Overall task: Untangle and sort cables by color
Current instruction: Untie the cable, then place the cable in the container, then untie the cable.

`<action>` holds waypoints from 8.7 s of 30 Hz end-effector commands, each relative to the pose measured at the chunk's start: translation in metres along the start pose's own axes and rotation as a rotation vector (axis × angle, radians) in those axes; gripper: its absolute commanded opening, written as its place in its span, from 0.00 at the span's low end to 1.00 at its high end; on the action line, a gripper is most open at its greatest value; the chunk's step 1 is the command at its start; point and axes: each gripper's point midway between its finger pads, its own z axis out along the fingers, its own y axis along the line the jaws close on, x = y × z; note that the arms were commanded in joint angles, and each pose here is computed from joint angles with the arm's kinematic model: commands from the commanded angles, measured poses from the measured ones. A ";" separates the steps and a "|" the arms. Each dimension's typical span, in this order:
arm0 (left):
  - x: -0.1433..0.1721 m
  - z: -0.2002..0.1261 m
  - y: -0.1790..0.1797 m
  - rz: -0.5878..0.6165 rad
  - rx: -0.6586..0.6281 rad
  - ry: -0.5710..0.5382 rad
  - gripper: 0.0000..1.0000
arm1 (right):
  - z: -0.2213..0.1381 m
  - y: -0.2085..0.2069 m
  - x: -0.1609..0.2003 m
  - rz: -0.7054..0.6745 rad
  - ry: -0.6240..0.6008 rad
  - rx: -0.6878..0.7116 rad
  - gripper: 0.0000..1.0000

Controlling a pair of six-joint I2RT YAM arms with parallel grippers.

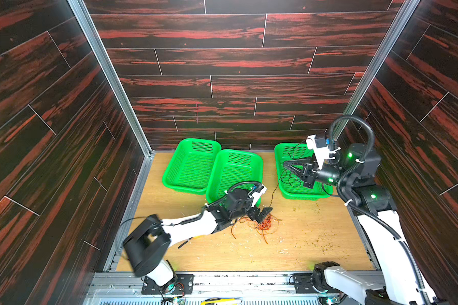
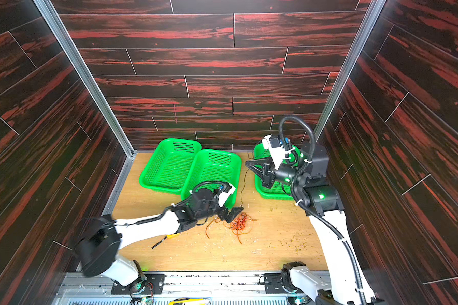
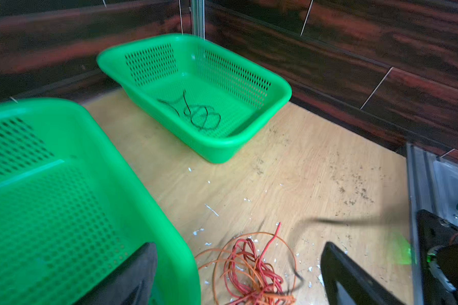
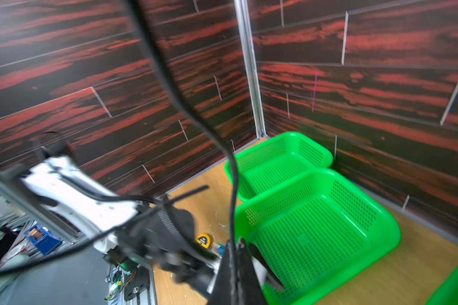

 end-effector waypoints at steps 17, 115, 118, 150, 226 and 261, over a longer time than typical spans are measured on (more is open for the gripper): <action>-0.043 0.013 -0.034 -0.017 0.190 -0.040 0.00 | -0.004 -0.021 0.011 0.021 -0.012 0.139 0.04; -0.012 -0.098 0.013 0.174 -0.026 0.031 0.80 | 0.073 0.012 0.181 0.176 0.107 -0.264 0.00; -0.005 -0.085 0.010 0.161 0.017 0.056 0.80 | 0.073 0.014 0.178 0.175 0.101 -0.271 0.00; 0.078 -0.063 0.019 0.086 0.017 0.298 0.00 | 0.028 -0.018 0.088 0.067 -0.185 0.055 0.00; 0.064 -0.060 0.006 0.094 -0.004 0.263 0.00 | -0.066 -0.249 0.103 0.279 0.122 0.766 0.99; 0.013 -0.078 0.001 0.424 -0.025 0.097 0.00 | 0.076 -0.022 0.248 0.739 0.379 -0.227 0.42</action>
